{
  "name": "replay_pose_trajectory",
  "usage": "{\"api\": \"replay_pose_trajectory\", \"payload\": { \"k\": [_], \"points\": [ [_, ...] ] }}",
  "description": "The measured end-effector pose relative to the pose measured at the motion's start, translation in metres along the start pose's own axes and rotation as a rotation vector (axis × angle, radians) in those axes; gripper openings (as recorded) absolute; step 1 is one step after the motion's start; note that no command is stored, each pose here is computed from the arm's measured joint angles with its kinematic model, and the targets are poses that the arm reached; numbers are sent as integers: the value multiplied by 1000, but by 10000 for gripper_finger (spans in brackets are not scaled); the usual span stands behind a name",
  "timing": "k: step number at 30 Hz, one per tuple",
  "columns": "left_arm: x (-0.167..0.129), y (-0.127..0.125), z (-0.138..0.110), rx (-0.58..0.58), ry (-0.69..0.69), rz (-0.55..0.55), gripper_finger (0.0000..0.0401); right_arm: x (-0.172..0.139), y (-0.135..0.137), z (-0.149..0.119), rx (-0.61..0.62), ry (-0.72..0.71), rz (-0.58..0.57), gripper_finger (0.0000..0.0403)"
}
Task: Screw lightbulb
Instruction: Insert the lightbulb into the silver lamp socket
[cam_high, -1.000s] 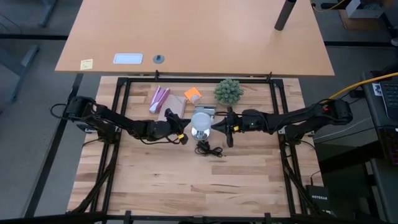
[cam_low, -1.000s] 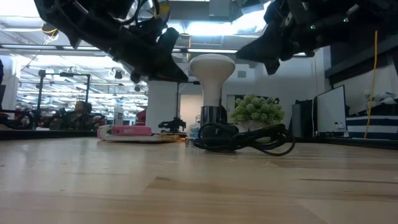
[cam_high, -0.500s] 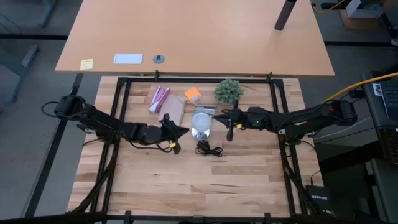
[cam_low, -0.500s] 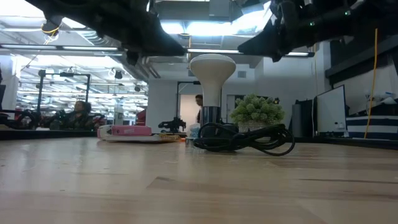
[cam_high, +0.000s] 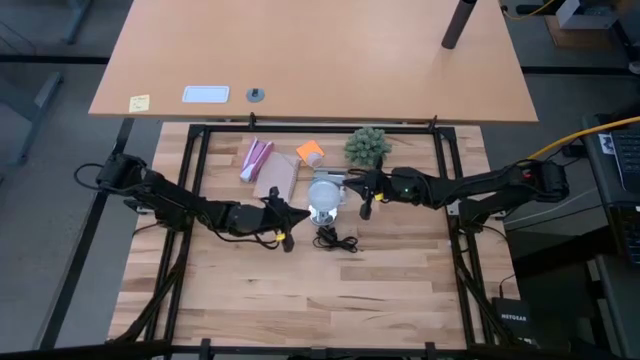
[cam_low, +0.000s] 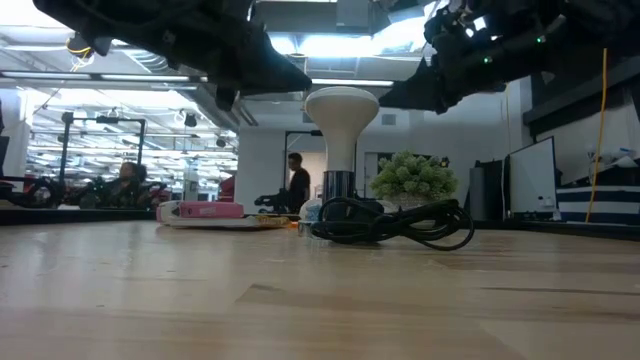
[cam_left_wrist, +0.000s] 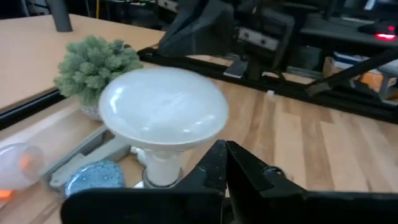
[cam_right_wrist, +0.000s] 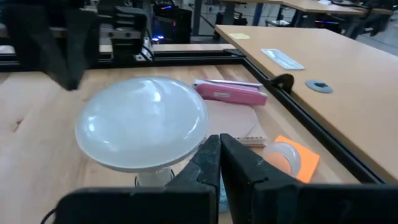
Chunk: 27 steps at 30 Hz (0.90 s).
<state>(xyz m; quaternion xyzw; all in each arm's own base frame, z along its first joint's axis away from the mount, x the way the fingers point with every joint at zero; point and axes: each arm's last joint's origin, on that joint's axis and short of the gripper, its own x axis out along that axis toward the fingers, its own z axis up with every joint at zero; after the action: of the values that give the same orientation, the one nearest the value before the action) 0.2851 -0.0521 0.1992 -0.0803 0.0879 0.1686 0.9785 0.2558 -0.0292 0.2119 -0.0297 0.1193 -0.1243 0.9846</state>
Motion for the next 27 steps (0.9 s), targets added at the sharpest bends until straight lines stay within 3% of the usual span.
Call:
{"api": "replay_pose_trajectory", "payload": {
  "k": [27],
  "points": [
    [12,25,5,10,-3,111,0,13,11,-22,198,131,208,16]
  ]
}}
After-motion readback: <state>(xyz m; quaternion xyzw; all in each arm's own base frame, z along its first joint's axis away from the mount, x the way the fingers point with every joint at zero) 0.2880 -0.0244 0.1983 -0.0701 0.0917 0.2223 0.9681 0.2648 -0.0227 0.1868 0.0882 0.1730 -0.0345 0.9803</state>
